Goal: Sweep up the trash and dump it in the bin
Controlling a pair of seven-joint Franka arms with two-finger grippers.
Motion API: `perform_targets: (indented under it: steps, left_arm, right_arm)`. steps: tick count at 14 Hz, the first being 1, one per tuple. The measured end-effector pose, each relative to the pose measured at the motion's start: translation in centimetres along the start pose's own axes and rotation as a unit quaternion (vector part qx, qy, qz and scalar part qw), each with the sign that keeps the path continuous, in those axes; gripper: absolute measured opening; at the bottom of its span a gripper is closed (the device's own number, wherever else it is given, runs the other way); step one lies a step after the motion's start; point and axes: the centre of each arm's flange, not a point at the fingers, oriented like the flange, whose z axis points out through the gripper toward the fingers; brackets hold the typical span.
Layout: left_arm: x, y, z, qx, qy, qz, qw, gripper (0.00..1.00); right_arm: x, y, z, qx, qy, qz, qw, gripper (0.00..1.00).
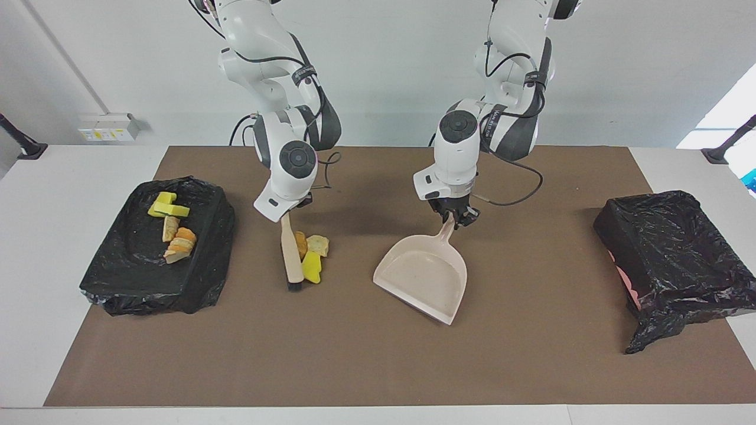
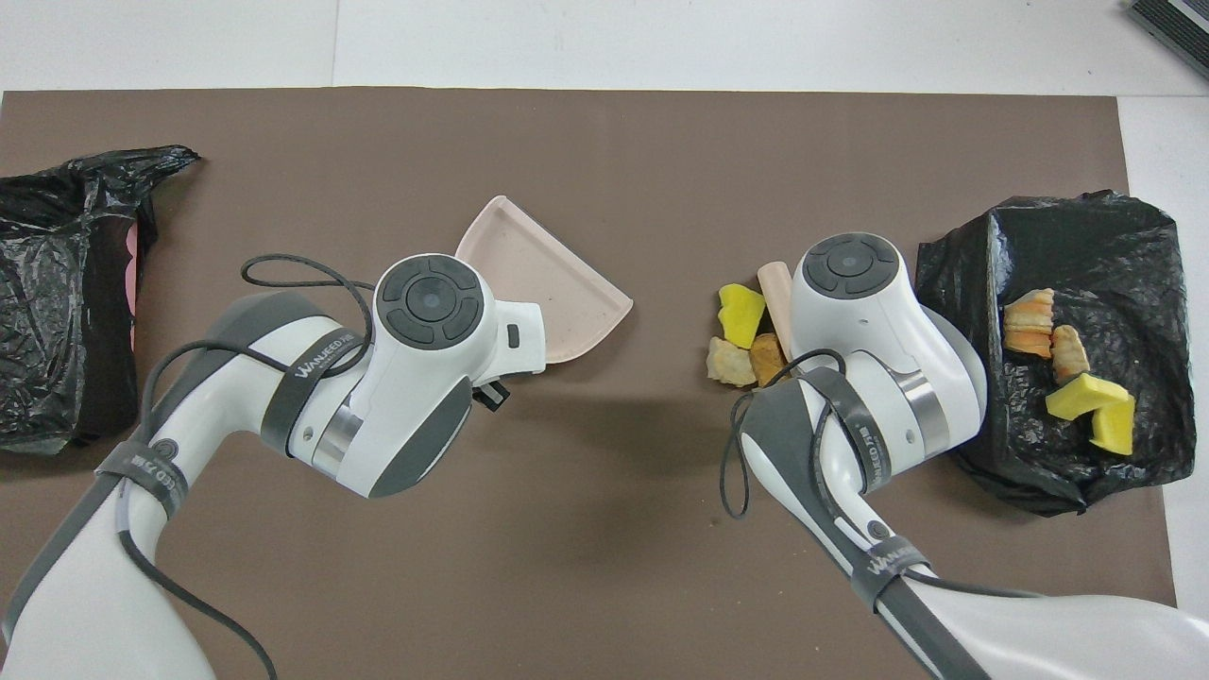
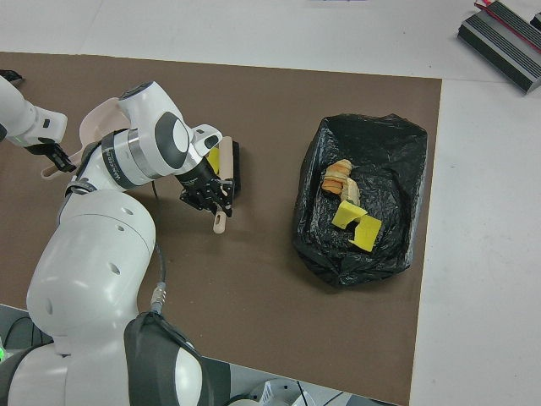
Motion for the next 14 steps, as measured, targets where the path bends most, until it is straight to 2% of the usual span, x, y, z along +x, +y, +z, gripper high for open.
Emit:
perform_targets:
  steps: [2, 4, 6, 10, 12, 14]
  left_arm:
    - [-0.5, -1.3, 0.3, -0.002, -0.006, 0.054, 0.999, 0.32]
    - [-1.1, -2.2, 0.7, -0.005, -0.014, 0.12, 0.993, 0.32]
    - [-1.7, -2.9, 1.3, -0.006, -0.025, 0.175, 0.984, 0.32]
    - [-2.5, -4.5, 1.8, 0.01, -0.042, 0.234, 0.971, 0.32]
    - [-2.9, -4.5, 2.2, 0.008, -0.047, 0.25, 0.967, 0.32]
    - [-3.2, -3.1, 2.2, 0.007, -0.049, 0.265, 0.963, 0.32]
  right_arm:
    - [0.1, -2.3, -0.5, 0.073, -0.007, 0.008, 0.997, 0.26]
    - [0.2, -3.8, -1.2, 0.096, -0.007, 0.031, 0.995, 0.26]
    - [0.5, -3.4, -2.8, 0.101, 0.001, 0.075, 0.992, 0.26]
    - [-0.1, 1.0, -5.2, 0.099, -0.017, 0.136, 0.986, 0.26]
    - [-0.2, 1.9, -4.2, 0.061, -0.016, 0.134, 0.989, 0.26]
    - [0.0, 0.4, -2.2, 0.037, -0.03, 0.1, 0.994, 0.26]
